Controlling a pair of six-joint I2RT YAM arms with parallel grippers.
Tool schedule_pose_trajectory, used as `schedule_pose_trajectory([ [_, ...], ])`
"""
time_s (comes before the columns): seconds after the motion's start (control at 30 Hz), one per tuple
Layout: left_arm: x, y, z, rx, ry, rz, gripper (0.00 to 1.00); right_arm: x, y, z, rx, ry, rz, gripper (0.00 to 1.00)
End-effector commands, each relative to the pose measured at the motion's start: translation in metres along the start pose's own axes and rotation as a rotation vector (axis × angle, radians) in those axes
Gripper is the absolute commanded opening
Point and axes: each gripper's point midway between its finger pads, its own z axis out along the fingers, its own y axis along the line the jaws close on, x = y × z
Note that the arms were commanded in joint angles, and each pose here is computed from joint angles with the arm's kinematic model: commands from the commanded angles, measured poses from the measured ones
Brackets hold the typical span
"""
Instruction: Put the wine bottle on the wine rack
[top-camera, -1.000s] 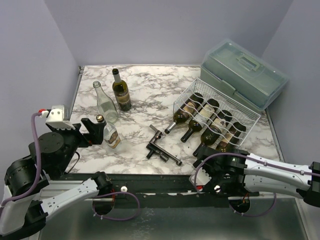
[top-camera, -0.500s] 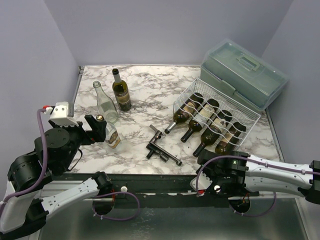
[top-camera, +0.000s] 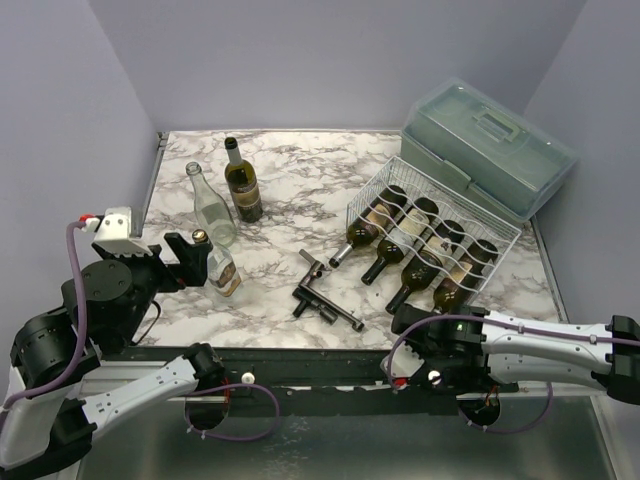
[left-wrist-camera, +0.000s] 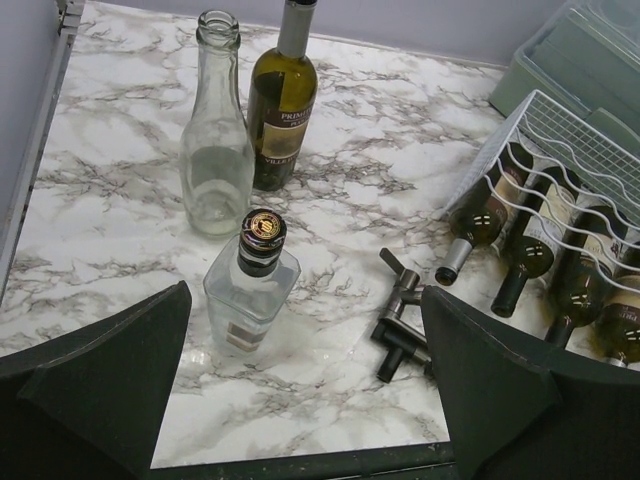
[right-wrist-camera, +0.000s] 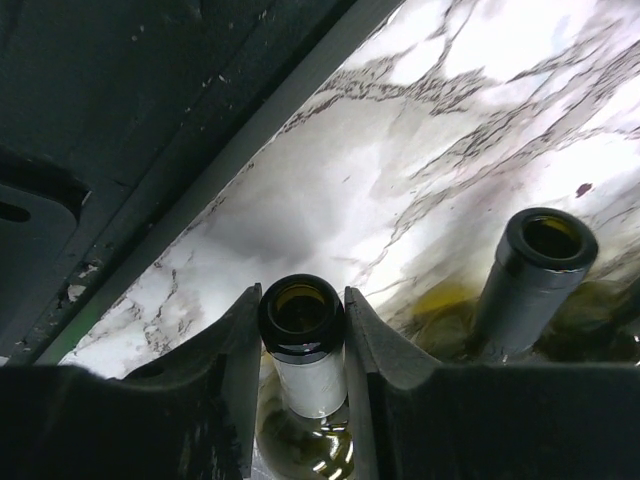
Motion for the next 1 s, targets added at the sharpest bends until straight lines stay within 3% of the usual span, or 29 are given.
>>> schedule_pose_trajectory([
  [0.0,0.0,0.01,-0.004,-0.017,-0.017,0.024,0.99,0.023,0.007,0.006,0.004,0.127,-0.009,0.13],
  [0.13,0.002,0.01,-0.004,-0.012,-0.013,0.031,0.99,0.031,0.009,0.009,0.018,0.173,-0.006,0.12],
  [0.43,0.0,0.009,-0.006,0.002,-0.019,0.03,0.99,0.036,-0.001,0.01,0.07,0.185,0.029,0.31],
  [0.5,-0.002,0.009,-0.006,0.002,-0.018,0.032,0.99,0.037,-0.004,0.009,0.086,0.19,0.04,0.38],
  [0.67,-0.002,0.004,-0.004,0.007,-0.01,0.025,0.99,0.039,-0.003,0.008,0.101,0.185,0.06,0.67],
  [0.83,0.0,-0.002,0.0,0.013,0.004,0.015,0.99,0.027,-0.004,0.002,0.1,0.107,0.06,0.78],
  [0.97,-0.003,-0.007,0.002,0.02,0.008,0.0,0.99,0.009,-0.02,-0.011,0.146,0.003,0.06,0.81],
])
